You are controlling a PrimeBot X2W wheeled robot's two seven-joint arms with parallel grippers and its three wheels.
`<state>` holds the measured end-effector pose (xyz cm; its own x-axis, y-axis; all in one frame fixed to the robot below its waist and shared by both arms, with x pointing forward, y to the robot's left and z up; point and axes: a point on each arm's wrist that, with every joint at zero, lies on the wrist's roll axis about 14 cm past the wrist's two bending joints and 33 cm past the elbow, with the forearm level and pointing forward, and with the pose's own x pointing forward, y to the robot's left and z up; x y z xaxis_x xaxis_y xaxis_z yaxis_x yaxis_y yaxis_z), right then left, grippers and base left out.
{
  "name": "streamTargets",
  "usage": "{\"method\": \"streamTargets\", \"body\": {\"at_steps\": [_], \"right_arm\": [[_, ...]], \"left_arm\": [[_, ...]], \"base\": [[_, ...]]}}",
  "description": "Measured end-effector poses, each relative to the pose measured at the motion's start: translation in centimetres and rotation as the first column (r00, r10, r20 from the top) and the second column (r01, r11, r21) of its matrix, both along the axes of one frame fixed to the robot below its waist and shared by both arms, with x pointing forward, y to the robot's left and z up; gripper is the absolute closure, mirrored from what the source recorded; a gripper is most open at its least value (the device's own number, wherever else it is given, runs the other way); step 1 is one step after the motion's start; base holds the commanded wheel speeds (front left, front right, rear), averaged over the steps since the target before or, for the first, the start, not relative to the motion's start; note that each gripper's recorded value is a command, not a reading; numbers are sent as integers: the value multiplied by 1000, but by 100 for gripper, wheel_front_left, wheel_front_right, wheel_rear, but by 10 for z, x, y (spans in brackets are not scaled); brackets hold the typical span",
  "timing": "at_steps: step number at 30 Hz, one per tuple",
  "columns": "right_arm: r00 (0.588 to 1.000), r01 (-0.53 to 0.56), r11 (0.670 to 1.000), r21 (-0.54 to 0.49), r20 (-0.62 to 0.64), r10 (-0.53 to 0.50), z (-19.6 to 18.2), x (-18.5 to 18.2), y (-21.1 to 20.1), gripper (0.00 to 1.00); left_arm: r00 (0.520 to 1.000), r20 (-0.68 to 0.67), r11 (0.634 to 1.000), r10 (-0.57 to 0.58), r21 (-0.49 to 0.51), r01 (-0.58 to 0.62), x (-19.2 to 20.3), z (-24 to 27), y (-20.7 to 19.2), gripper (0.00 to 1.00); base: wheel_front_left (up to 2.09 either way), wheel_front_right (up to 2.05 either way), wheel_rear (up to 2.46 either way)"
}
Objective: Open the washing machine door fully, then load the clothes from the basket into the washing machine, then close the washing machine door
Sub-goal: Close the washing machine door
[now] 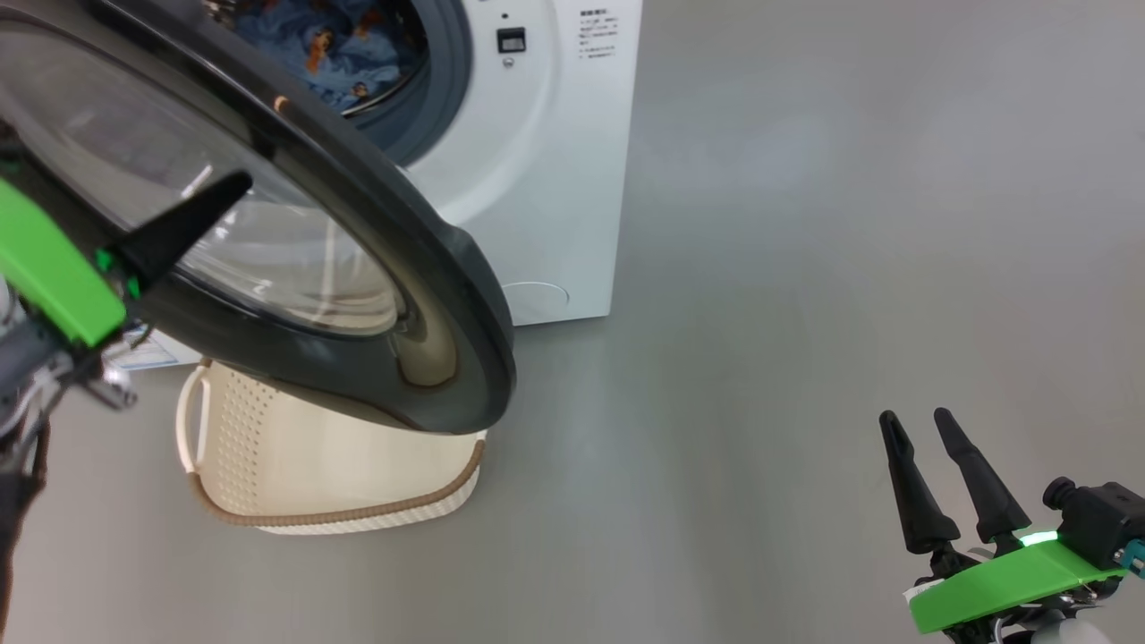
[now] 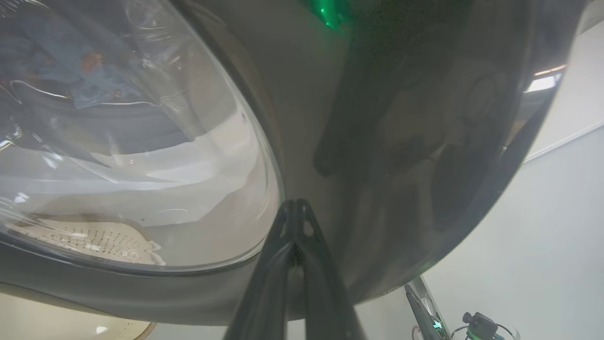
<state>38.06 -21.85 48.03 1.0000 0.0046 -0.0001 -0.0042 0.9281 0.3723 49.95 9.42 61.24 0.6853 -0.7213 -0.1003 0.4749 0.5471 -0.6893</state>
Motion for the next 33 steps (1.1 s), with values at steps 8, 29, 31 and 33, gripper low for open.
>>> {"method": "streamTargets", "body": {"at_steps": [8, 29, 31, 33], "right_arm": [[999, -30, 999, -23, 22, 31, 8, 5, 4, 0], [998, -17, 998, -57, 52, 19, 20, -3, -9, 0], [999, -10, 998, -57, 40, 13, 17, -7, -11, 0], [999, -6, 998, -57, 34, 8, 15, -10, -13, 0]], "left_arm": [[990, -54, 992, 127, 13, -126, -21, -37, 36, 62], [897, -73, 900, 436, 69, -431, -87, -132, 87, 0], [883, -80, 886, 463, 80, -458, -94, -143, 91, 0], [876, -79, 879, 476, 87, -470, -97, -149, 93, 0]], "base": [[0, 0, 0], [0, 0, 0], [0, 0, 0], [0, 0, 0]]}}
